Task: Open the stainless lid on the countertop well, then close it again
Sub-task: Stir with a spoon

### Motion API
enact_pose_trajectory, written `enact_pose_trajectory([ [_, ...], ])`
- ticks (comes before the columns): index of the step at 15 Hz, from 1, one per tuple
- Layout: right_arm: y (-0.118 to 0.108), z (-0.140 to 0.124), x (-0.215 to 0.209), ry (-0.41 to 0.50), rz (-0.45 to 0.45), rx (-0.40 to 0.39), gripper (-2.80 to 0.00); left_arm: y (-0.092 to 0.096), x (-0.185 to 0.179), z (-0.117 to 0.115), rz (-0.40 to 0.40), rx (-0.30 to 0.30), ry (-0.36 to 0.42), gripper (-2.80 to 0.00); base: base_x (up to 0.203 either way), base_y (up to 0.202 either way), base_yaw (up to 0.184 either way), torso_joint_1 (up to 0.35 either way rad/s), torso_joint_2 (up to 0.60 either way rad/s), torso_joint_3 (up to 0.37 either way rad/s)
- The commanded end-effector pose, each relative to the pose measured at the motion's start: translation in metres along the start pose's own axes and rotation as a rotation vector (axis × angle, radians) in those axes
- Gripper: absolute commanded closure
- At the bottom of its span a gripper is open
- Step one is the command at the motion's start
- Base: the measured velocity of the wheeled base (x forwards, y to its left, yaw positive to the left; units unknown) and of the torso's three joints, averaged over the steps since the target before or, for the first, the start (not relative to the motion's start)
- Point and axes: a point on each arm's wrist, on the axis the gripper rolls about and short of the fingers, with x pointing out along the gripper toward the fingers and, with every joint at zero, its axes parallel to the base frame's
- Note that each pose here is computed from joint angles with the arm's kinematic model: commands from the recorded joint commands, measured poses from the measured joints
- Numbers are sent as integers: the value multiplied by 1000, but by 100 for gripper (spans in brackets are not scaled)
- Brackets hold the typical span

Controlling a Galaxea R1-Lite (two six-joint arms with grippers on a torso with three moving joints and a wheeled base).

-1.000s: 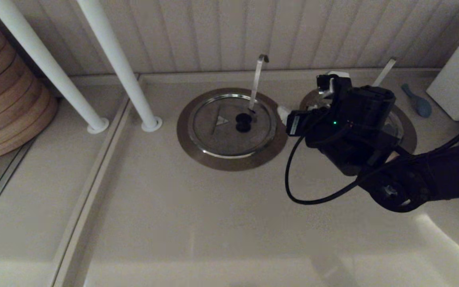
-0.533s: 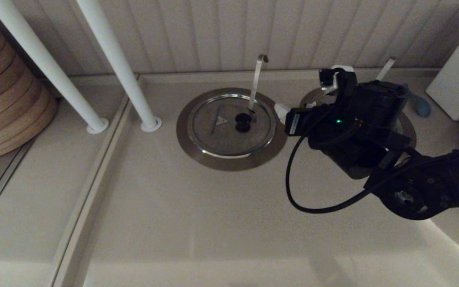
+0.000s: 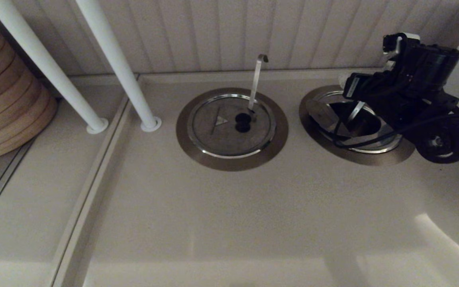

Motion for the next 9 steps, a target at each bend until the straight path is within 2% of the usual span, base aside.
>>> enact_pose_trajectory([
  [1, -23, -12, 36, 2, -65, -18, -280, 0, 0, 0, 1, 0, -2, 0, 0, 0, 0, 0, 0, 0],
  [3, -25, -26, 59, 35, -47, -34, -280, 0, 0, 0, 1, 0, 0, 0, 0, 0, 0, 0, 0, 0],
  [5, -32, -35, 78, 49, -68, -48, -280, 0, 0, 0, 1, 0, 0, 0, 0, 0, 0, 0, 0, 0],
  [7, -43, -28, 81, 54, -95, -73, -280, 0, 0, 0, 1, 0, 0, 0, 0, 0, 0, 0, 0, 0],
  [9, -63, -17, 80, 38, -140, -78, -280, 0, 0, 0, 1, 0, 0, 0, 0, 0, 0, 0, 0, 0],
])
